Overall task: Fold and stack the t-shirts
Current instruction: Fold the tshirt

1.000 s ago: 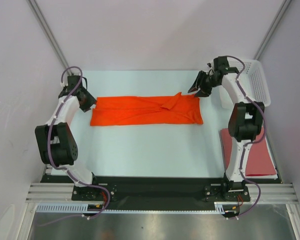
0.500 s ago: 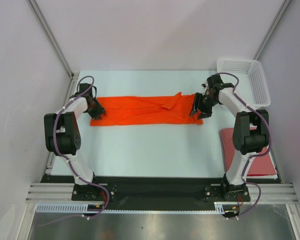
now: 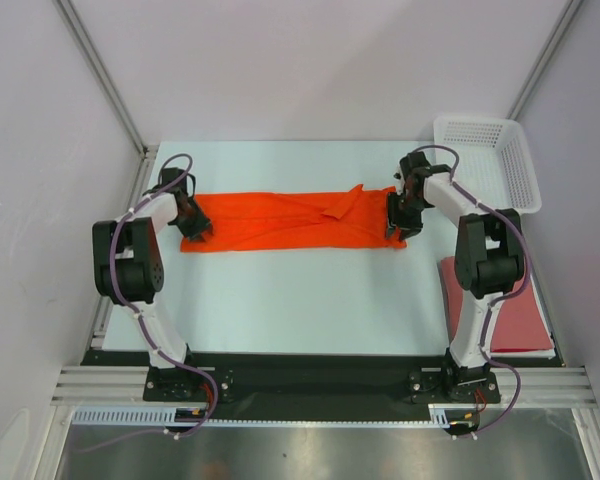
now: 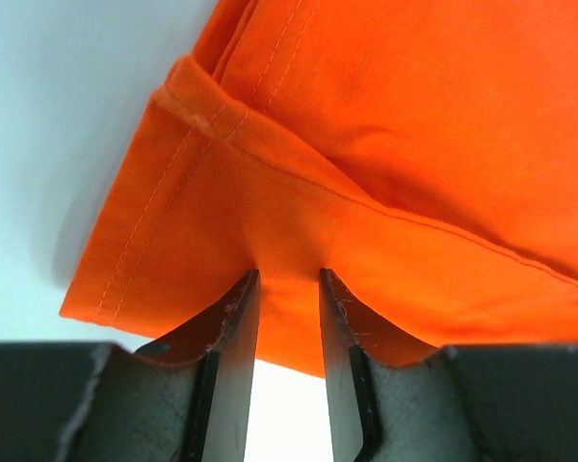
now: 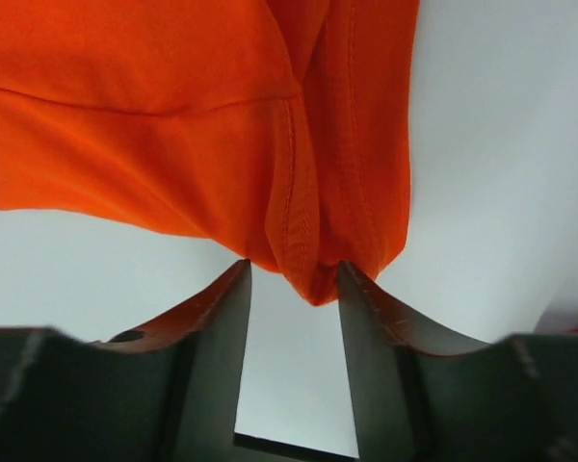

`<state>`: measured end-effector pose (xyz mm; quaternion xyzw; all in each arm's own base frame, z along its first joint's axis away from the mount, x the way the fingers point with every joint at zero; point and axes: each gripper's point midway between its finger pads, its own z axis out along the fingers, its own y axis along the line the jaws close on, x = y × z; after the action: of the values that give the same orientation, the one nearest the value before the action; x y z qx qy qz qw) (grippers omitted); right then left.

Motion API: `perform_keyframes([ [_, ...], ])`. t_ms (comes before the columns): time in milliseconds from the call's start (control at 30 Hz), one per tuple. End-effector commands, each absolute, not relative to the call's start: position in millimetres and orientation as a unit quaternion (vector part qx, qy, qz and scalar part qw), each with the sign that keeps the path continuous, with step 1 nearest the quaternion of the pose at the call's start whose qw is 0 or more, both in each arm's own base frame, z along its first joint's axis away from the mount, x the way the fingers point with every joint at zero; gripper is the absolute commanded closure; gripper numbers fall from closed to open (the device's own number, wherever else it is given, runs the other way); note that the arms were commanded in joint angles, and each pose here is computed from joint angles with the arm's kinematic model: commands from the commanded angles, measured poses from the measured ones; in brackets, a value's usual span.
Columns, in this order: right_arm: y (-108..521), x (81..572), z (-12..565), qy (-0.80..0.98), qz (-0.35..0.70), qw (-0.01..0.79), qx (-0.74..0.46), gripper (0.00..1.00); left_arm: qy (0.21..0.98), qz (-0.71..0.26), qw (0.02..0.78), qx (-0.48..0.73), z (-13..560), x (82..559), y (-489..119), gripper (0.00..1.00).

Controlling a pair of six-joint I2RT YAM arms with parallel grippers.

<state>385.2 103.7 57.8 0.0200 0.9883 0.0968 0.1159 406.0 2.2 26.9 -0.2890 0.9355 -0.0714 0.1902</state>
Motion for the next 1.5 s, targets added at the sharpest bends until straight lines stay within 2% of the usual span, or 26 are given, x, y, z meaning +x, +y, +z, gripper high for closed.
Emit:
perform_keyframes([
  [0,99.8,402.1,61.7,0.988,0.071,0.135,0.011,0.57,0.936,-0.066,0.209,-0.276,36.9,419.2,8.7,0.64],
  [267,77.5,393.1,45.1,0.993,0.024,0.114,0.030,0.67,0.937,-0.059,0.198,-0.282,29.9,416.0,15.1,0.65],
  [367,64.4,385.4,37.7,0.993,0.003,0.106,0.042,0.73,0.938,-0.057,0.197,-0.281,29.2,416.4,15.4,0.65],
  [467,61.2,377.6,27.7,0.994,0.006,0.099,0.045,0.84,0.938,-0.054,0.196,-0.282,28.4,415.7,17.6,0.66],
  [533,62.8,373.6,21.6,0.995,0.012,0.090,0.043,0.96,0.938,-0.054,0.193,-0.283,26.9,413.8,17.7,0.66],
  [600,67.1,370.8,19.3,0.995,0.022,0.088,0.043,1.00,0.938,-0.055,0.194,-0.283,28.3,413.7,17.7,0.66],
  [767,64.5,375.7,39.7,0.992,0.023,0.111,0.052,1.00,0.938,-0.051,0.194,-0.282,29.9,411.2,20.1,0.66],
  [833,66.0,378.3,52.8,0.990,0.026,0.123,0.057,0.88,0.937,-0.052,0.198,-0.282,33.5,410.3,20.3,0.66],
  [900,69.5,380.6,68.6,0.988,0.038,0.139,0.061,0.80,0.937,-0.055,0.201,-0.280,37.0,409.8,18.6,0.66],
  [1000,85.6,377.9,80.5,0.985,0.066,0.144,0.063,0.77,0.934,-0.064,0.211,-0.281,46.6,410.9,17.0,0.66],
  [1133,104.9,379.2,80.0,0.983,0.092,0.146,0.064,0.76,0.930,-0.074,0.222,-0.283,56.2,414.4,14.6,0.66],
  [1300,112.3,389.2,63.7,0.983,0.102,0.141,0.057,0.82,0.932,-0.075,0.213,-0.284,47.7,416.7,14.0,0.67],
  [1467,84.1,387.3,28.4,0.988,0.064,0.105,0.094,0.82,0.938,-0.054,0.191,-0.284,27.2,410.6,23.0,0.67],
])
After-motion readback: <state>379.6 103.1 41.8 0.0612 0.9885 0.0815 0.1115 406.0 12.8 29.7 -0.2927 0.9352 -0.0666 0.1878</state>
